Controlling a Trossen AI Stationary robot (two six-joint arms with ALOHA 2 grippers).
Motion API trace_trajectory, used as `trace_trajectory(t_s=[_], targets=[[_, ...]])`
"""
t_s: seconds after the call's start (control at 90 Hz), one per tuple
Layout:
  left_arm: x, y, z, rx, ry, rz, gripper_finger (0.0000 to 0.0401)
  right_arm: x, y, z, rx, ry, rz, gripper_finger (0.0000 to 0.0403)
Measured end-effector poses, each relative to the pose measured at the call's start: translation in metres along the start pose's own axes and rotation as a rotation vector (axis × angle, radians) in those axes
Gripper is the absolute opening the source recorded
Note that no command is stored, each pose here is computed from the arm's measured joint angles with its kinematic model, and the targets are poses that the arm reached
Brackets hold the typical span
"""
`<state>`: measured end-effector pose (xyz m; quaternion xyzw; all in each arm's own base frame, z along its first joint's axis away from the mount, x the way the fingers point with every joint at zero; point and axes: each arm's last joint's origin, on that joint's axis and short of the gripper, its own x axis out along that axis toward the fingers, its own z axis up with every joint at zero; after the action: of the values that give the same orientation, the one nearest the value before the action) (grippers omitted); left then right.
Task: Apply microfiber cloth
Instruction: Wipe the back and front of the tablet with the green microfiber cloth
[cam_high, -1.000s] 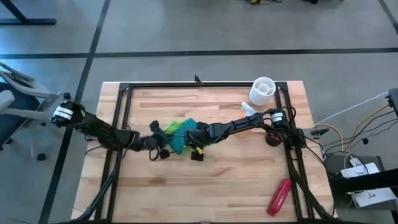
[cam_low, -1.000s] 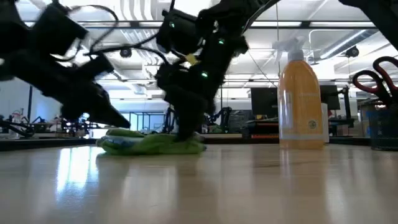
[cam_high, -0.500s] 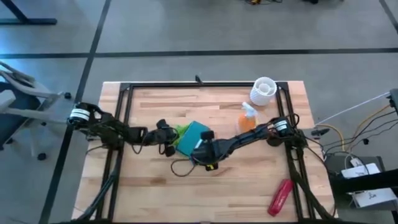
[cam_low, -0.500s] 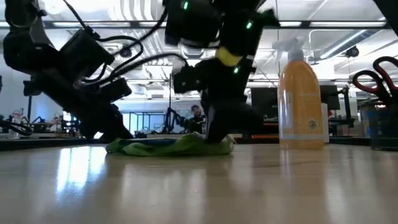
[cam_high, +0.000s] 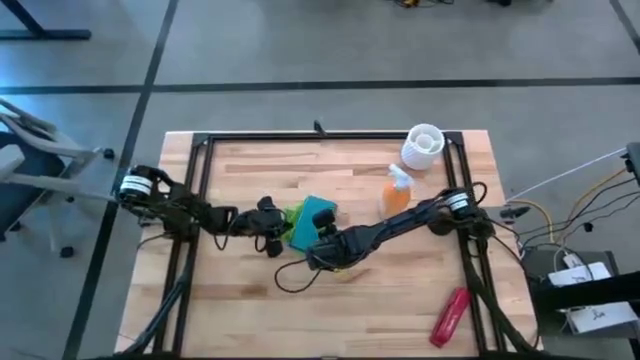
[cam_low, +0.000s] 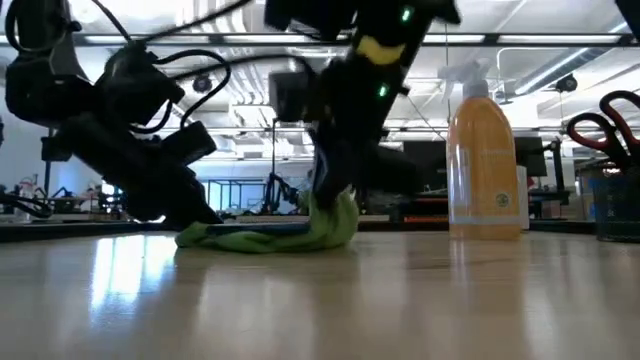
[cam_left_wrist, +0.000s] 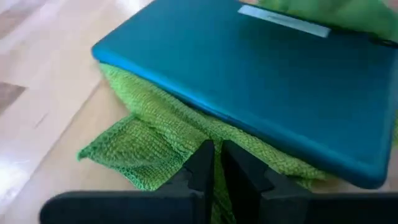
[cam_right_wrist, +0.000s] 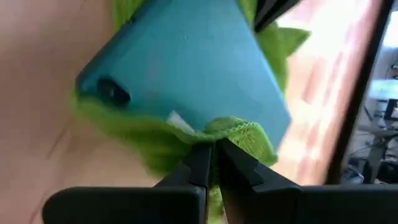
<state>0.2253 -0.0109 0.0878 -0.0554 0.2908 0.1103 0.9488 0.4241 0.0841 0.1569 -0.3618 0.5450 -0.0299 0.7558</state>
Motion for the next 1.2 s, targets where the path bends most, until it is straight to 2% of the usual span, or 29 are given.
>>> trace_trajectory(t_s=[0.122,0.244,0.411,0.567,0.689,0.8,0.922,1.056,1.2], targets=[[0.0,-0.002,-0.001,-0.003,0.001,-0.009,0.0021,0.009,0.005,0.004,0.017,-0.044,0.074,0.0029],[0.0,-0.005,-0.002,-0.012,0.002,-0.017,0.0021,0.006,0.008,0.004,0.039,-0.034,0.075,0.0073],[-0.001,-0.006,-0.003,-0.011,0.006,-0.023,0.0021,-0.019,0.012,-0.003,0.052,0.036,0.099,0.0124],[0.0,-0.006,-0.004,-0.014,0.012,-0.021,0.0021,-0.035,0.023,-0.011,0.061,0.116,0.174,0.0151],[0.0,-0.006,-0.004,-0.015,0.012,-0.022,0.0021,-0.041,0.029,-0.021,0.065,0.224,0.205,0.016],[0.0,-0.006,-0.004,-0.024,0.012,-0.021,0.0021,-0.044,0.032,-0.022,0.075,0.246,0.203,0.0163],[0.0,-0.007,-0.004,-0.021,0.011,-0.022,0.0021,-0.059,0.027,-0.003,0.11,0.111,0.182,0.016],[0.0,-0.007,-0.003,-0.015,-0.003,-0.027,0.0021,-0.061,0.023,0.013,0.048,-0.037,0.103,0.0152],[0.0,-0.008,-0.003,-0.015,-0.011,-0.032,0.0021,-0.042,0.024,0.012,-0.016,-0.04,0.022,0.0144]])
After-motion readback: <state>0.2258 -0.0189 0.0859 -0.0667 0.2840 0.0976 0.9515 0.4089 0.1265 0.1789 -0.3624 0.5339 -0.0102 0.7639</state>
